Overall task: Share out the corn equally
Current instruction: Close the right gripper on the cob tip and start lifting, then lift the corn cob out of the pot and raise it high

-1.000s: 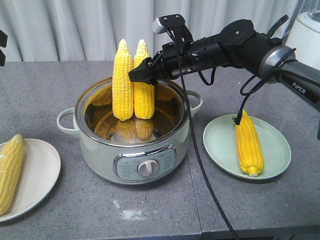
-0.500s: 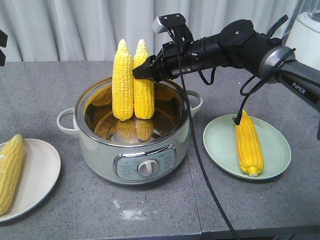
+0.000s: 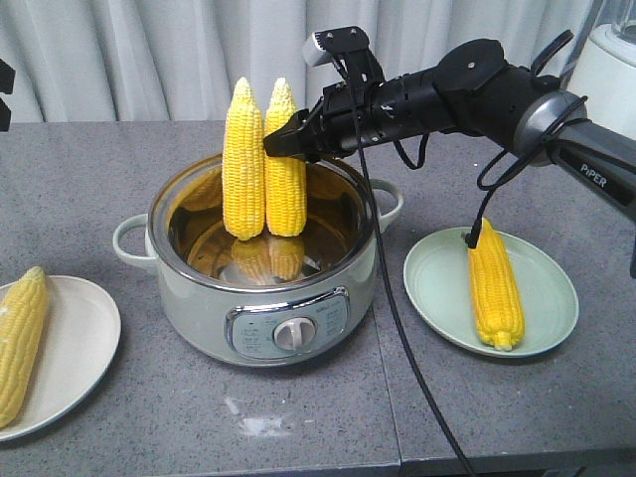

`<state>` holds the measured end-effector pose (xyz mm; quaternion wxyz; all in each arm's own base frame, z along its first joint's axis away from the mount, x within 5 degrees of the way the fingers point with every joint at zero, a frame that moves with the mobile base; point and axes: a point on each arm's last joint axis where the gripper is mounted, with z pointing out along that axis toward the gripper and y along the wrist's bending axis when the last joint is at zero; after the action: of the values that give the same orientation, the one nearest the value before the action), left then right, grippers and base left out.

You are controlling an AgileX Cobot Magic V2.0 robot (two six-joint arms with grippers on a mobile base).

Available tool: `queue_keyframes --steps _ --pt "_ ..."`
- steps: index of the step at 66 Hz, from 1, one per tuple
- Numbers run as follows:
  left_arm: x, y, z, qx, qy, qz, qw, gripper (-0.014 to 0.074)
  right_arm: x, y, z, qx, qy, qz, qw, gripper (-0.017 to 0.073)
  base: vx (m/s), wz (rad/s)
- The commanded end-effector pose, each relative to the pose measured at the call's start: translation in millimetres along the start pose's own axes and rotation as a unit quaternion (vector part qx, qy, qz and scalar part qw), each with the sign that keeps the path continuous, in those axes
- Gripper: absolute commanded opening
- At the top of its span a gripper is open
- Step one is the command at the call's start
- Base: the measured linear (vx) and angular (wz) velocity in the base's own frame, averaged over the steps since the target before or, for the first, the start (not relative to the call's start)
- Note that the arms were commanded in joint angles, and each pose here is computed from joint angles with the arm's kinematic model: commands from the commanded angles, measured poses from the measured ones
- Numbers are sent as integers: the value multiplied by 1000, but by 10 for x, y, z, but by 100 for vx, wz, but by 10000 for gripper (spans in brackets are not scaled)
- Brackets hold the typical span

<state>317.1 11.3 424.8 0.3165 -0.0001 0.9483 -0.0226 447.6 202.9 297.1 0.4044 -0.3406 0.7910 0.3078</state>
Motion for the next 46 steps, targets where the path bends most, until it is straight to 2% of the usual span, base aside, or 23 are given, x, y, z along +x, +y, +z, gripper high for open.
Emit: queue_keyframes --steps 1,29,46 --pt "-61 -21 -220 4 -54 -2 999 430 -359 170 -316 0 -69 -6 998 183 0 0" --pt "-61 -21 -220 4 -54 -2 999 430 -582 374 -635 2 -99 -34 994 183 0 0" --pt "-61 -21 -220 4 -54 -2 999 430 -770 589 -1024 32 -112 -88 989 183 0 0"
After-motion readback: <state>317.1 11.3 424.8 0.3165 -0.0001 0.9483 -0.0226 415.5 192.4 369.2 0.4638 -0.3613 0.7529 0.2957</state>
